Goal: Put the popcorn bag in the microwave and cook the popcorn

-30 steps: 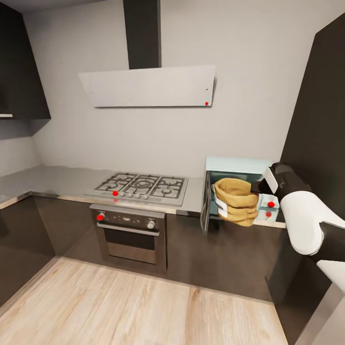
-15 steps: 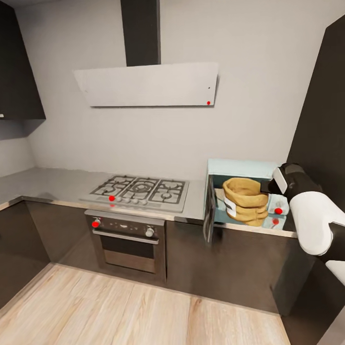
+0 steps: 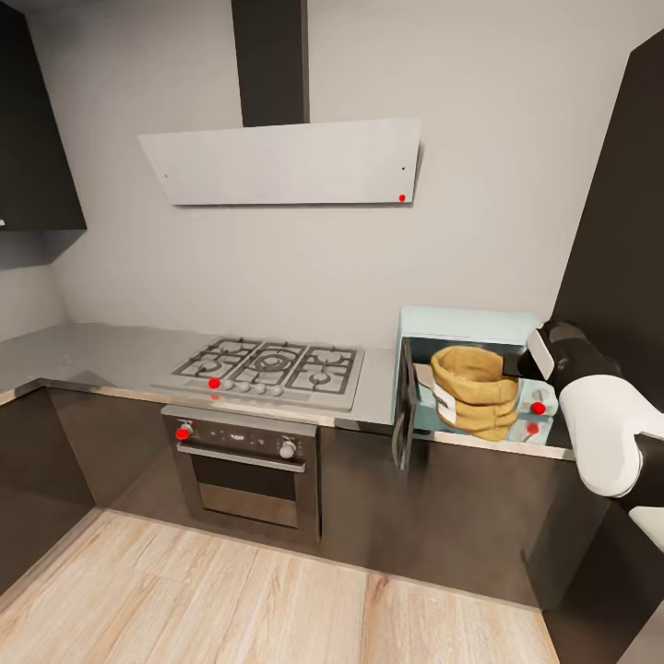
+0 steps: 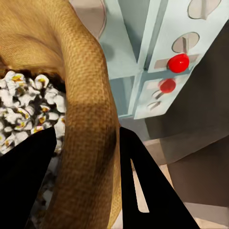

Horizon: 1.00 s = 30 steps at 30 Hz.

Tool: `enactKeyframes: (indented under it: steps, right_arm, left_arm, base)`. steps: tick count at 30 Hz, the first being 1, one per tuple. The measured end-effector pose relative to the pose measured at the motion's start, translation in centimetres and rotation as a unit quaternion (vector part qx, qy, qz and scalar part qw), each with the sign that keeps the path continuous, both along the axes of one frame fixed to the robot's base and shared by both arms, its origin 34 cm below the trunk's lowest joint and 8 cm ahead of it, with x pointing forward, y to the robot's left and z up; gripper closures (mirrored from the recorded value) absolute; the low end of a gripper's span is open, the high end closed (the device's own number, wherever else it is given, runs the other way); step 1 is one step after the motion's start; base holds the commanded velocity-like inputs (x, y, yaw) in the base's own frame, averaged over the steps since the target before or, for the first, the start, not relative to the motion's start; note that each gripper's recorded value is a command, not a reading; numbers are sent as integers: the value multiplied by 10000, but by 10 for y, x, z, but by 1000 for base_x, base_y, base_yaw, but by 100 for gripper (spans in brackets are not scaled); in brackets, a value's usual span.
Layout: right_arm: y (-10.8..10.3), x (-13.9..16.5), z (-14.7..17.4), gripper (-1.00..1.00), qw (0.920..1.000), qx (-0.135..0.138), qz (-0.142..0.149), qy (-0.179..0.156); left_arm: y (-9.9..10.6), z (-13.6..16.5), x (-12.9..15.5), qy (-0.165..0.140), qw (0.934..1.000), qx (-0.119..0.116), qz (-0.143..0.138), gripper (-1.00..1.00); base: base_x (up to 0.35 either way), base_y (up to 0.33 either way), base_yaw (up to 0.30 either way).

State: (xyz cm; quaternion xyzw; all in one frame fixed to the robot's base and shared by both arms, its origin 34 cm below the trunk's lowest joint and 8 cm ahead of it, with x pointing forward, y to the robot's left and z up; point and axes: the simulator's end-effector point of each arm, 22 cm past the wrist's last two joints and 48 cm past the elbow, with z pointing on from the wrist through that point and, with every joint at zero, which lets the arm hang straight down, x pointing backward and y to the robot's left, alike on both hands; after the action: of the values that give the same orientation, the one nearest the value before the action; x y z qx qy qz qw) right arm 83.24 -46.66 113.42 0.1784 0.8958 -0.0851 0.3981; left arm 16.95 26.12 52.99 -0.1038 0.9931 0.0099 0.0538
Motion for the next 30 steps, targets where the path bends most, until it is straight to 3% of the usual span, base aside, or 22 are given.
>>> enactKeyframes:
  steps: [14,20,30]
  right_arm:
    - [6,-6,-20,100,9998,20,29,174]
    - [2,9,-7,100,9994,-119,6,-331]
    - [6,9,-14,100,9995,-111,49,-277]
  left_arm:
    - [0,0,0,-8,10000,1,0,-100]
    - [0,0,0,-6,10000,0,0,-100]
    - [1,0,0,-2,10000,7,28,-100]
  base:
    - [-70,0,0]
    - [0,0,0]
    - [0,0,0]
